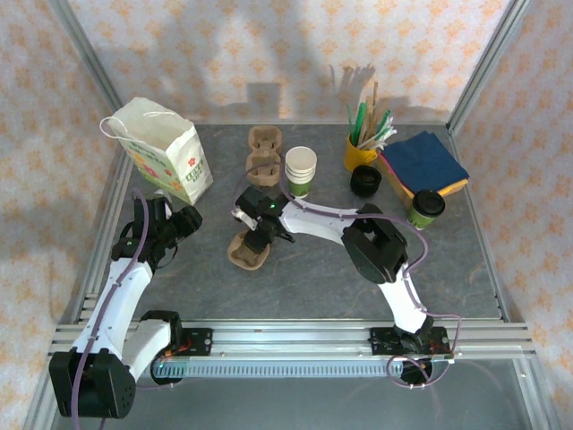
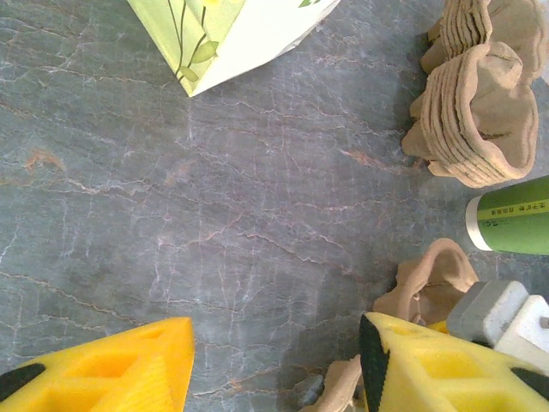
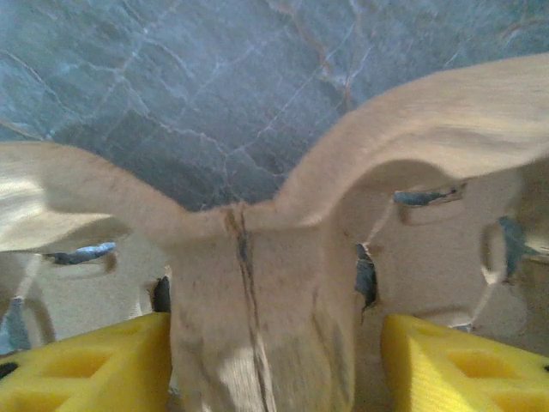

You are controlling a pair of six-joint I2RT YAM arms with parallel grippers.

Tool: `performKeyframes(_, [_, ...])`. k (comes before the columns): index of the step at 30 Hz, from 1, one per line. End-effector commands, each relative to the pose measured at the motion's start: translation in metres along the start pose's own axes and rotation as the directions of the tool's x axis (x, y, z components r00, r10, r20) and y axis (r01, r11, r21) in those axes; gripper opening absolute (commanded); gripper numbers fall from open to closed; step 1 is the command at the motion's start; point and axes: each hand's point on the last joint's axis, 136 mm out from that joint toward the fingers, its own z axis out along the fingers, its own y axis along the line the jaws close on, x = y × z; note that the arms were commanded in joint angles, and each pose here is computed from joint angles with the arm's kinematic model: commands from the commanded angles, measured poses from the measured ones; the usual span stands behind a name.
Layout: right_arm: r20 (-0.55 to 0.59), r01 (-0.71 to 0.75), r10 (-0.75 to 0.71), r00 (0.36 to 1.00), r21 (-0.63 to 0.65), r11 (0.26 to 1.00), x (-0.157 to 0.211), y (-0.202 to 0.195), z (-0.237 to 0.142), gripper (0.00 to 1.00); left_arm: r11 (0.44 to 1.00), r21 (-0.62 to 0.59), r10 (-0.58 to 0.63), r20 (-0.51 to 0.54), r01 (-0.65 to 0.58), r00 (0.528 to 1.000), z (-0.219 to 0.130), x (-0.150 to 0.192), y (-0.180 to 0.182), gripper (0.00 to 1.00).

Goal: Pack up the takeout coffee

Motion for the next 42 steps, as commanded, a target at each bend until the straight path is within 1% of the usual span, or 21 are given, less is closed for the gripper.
performKeyframes(1, [-0.006,0.018,-0.018,1.0,0.011,1.0,-0.005,0.002,-0.002,0.57,1.0,0.025,0.006,0.015,-0.006,1.0,-0.002,-0.005,-0.004,0.56])
performKeyframes(3, [-0.004,0.018,-0.017,1.0,0.012,1.0,-0.005,0.001,-0.003,0.52,0.999,0.032,0.005,0.023,-0.006,1.0,-0.004,-0.009,-0.007,0.56])
performKeyframes(7, [0.007,0.014,-0.014,1.0,0.015,1.0,-0.009,0.001,-0.006,0.47,0.999,0.04,0.011,0.036,-0.013,0.999,-0.01,-0.017,-0.013,0.56])
performKeyframes(11, [0.02,0.011,-0.011,1.0,0.008,1.0,-0.011,0.002,-0.012,0.43,0.999,0.048,0.015,0.068,-0.018,0.998,-0.019,-0.03,-0.021,0.56])
performKeyframes(15, [0.035,0.003,-0.003,0.999,0.008,1.0,-0.012,0.002,-0.023,0.41,0.998,0.057,0.014,0.113,-0.021,0.994,-0.031,-0.051,-0.031,0.56])
performKeyframes(19, [0.065,-0.008,0.007,0.998,0.007,1.0,-0.013,0.002,-0.042,0.4,1.0,0.022,0.012,0.194,-0.016,0.981,-0.052,-0.091,-0.039,0.57])
performKeyframes(24, [0.097,-0.03,0.029,0.995,0.007,1.0,-0.011,0.001,-0.071,0.38,0.999,-0.018,-0.034,0.29,0.041,0.957,-0.081,-0.15,-0.038,0.6])
performKeyframes(28, [0.122,-0.046,0.045,0.991,0.006,0.999,-0.009,0.0,-0.093,0.35,0.995,0.021,-0.101,0.341,0.1,0.935,-0.093,-0.194,-0.04,0.62])
performKeyframes(30, [0.13,-0.053,0.051,0.99,0.009,0.999,-0.006,-0.001,-0.103,0.35,0.993,0.029,-0.12,0.342,0.117,0.932,-0.091,-0.21,-0.043,0.62])
performKeyframes(33, [0.147,-0.064,0.062,0.987,0.011,0.998,-0.003,-0.002,-0.118,0.35,0.989,-0.006,-0.138,0.335,0.149,0.932,-0.08,-0.229,-0.041,0.62])
performKeyframes(36, [0.166,-0.075,0.072,0.983,0.012,0.997,0.001,-0.002,-0.132,0.35,0.979,-0.082,-0.149,0.319,0.184,0.936,-0.063,-0.241,-0.028,0.62])
performKeyframes(40, [0.179,-0.083,0.08,0.981,0.009,0.996,0.008,-0.003,-0.145,0.36,0.962,-0.19,-0.148,0.236,0.195,0.96,-0.038,-0.247,-0.014,0.61])
performKeyframes(42, [0.186,-0.086,0.083,0.979,0.011,0.996,0.011,-0.003,-0.15,0.36,0.948,-0.256,-0.137,0.206,0.188,0.969,-0.031,-0.251,-0.007,0.61])
